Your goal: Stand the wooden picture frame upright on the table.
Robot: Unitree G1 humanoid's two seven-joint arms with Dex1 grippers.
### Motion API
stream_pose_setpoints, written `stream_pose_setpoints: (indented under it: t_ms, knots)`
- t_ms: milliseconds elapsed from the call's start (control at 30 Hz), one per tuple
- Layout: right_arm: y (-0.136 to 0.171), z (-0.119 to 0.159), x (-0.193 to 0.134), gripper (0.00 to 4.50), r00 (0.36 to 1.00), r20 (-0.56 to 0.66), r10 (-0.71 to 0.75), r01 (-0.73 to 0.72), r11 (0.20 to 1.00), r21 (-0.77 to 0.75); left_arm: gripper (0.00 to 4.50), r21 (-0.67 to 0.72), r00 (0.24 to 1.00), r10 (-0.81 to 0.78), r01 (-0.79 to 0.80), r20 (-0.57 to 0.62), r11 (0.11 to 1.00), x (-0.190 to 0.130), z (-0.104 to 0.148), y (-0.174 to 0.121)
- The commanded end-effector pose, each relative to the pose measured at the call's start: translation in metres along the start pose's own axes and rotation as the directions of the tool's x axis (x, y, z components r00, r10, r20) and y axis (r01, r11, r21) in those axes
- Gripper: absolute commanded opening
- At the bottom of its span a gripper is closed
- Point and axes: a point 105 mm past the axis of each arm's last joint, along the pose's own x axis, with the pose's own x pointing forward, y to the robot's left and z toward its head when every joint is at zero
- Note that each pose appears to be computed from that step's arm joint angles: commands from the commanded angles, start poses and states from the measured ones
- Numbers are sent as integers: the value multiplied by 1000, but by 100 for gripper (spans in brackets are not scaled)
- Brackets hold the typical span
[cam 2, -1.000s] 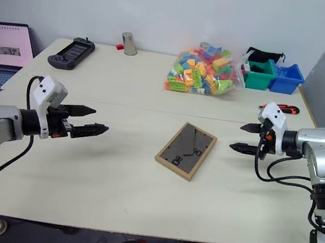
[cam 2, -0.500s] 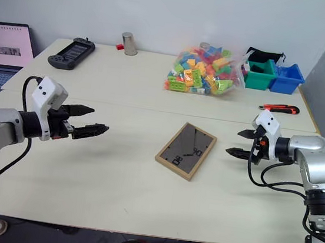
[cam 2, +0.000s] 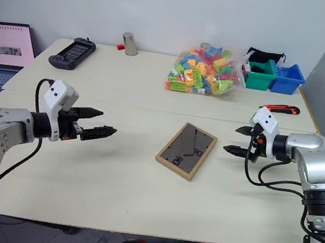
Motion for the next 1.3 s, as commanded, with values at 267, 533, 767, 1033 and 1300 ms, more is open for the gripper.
stream_pose_setpoints:
  t_ms: [267, 533, 767, 1033, 1300]
  knots:
    - [0, -2, 1, 385, 999, 30, -26, 25, 1000, 6, 400, 38, 996, -69, 67, 52, 997, 16, 15, -12]
    - [3, -19, 19, 205, 998, -34, -56, 53, 994, -91, 234, 12, 992, -113, 113, 53, 994, 54, -4, -30]
    - [-2, -28, 34, 39, 990, -40, -136, 129, 981, -144, 79, 50, 994, -106, 105, 22, 993, 92, -21, -36]
    - [-1, -22, 50, 0, 988, -33, -148, 139, 971, -197, 4, 69, 980, -191, 188, 45, 980, 120, -16, -63]
    - [1, -13, 68, 0, 989, -24, -148, 139, 963, -231, 4, 95, 972, -235, 233, 11, 968, 117, -21, -76]
